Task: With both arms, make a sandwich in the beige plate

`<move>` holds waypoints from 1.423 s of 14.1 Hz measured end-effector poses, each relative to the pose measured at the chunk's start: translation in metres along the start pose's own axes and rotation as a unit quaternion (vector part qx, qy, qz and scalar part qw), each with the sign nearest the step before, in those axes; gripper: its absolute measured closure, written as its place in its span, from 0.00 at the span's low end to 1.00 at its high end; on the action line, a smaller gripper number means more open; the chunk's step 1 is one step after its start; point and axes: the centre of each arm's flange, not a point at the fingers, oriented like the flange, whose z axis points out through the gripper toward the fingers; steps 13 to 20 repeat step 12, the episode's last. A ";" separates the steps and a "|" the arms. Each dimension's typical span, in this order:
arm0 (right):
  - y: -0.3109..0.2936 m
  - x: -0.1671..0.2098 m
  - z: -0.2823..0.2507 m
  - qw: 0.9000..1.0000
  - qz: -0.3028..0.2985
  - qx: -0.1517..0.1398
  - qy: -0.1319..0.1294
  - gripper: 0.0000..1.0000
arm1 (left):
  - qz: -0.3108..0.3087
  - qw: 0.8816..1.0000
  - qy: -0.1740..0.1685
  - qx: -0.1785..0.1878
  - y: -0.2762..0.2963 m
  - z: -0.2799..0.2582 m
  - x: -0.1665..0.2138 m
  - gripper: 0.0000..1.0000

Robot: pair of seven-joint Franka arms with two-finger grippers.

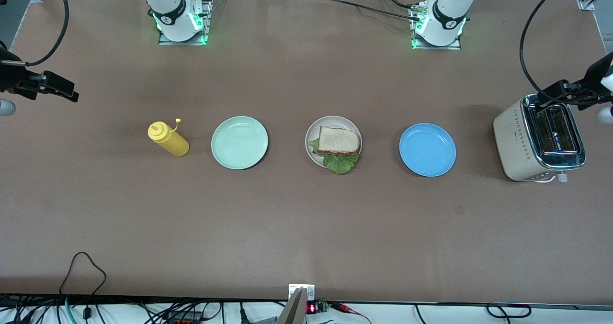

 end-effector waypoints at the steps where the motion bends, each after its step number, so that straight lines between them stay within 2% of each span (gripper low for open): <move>1: 0.000 0.000 0.000 1.000 0.000 0.000 0.000 0.00 | 0.002 1.000 -0.002 0.000 0.002 0.001 -0.001 0.00; 20: 0.001 -0.001 -0.002 1.000 0.003 0.000 0.001 0.00 | -0.002 1.000 -0.017 0.000 -0.002 0.005 -0.004 0.00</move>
